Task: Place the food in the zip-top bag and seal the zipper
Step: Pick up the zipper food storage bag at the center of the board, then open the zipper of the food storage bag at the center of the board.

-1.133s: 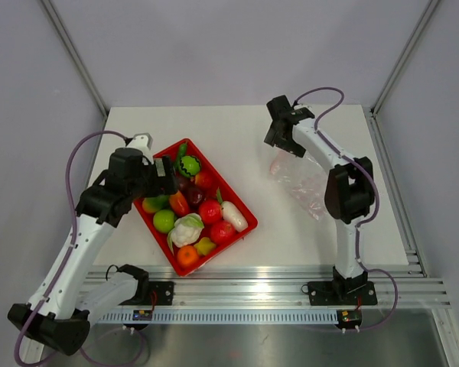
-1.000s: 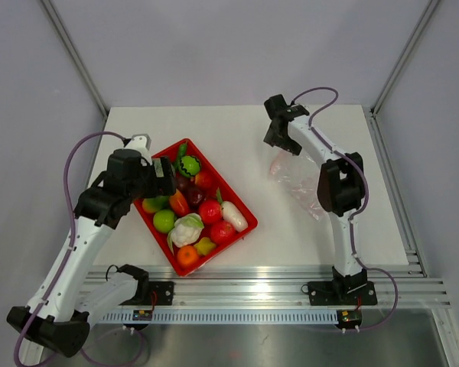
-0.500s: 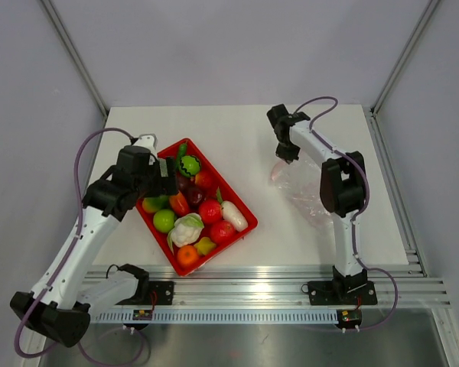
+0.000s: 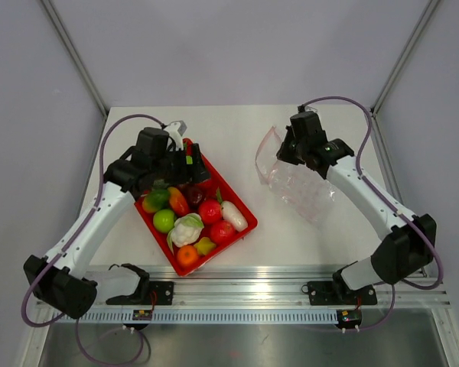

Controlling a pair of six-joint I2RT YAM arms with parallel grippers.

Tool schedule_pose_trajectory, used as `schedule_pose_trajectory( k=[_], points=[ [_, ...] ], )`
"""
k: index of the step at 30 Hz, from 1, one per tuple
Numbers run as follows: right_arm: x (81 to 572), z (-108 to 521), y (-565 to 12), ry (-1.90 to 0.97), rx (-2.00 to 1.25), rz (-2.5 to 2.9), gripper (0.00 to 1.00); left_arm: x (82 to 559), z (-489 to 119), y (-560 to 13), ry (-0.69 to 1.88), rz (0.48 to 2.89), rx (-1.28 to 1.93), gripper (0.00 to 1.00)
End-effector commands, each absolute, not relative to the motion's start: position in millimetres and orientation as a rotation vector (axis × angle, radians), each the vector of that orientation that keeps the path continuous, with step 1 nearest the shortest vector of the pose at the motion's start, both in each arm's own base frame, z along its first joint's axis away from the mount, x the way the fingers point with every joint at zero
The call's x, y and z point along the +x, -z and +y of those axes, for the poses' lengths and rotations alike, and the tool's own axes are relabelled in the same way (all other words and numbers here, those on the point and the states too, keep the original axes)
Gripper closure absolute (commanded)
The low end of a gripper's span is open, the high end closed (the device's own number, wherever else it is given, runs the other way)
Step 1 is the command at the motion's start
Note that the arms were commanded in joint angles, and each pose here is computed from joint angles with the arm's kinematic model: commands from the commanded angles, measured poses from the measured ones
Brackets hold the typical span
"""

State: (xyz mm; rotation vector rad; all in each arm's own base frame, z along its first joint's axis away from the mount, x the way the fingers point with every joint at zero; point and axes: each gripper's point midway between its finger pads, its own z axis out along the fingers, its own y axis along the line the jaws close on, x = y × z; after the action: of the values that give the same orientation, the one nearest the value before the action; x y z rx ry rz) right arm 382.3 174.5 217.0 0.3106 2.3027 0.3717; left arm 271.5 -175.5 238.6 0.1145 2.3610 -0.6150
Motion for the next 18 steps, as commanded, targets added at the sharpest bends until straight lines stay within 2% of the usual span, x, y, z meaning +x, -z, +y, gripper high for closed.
schedule_pose_trajectory(
  k=[1,5,10,18],
  points=[
    [363.9,203.8,-225.5,-0.521,0.174,2.25,1.0,270.9,-232.5,-286.7,1.005,2.223,0.199,0.17],
    [334.1,224.8,-234.8,-0.579,0.099,2.221,1.0,270.1,-264.2,-297.1,1.212,2.193,0.174,0.16],
    [315.7,238.5,-236.8,-0.632,0.07,2.223,1.0,278.0,-288.5,-276.5,1.246,2.236,0.156,0.18],
    [296.1,242.0,-241.1,-0.678,0.046,2.232,1.0,285.1,-309.2,-241.3,1.203,2.319,0.161,0.32]
  ],
)
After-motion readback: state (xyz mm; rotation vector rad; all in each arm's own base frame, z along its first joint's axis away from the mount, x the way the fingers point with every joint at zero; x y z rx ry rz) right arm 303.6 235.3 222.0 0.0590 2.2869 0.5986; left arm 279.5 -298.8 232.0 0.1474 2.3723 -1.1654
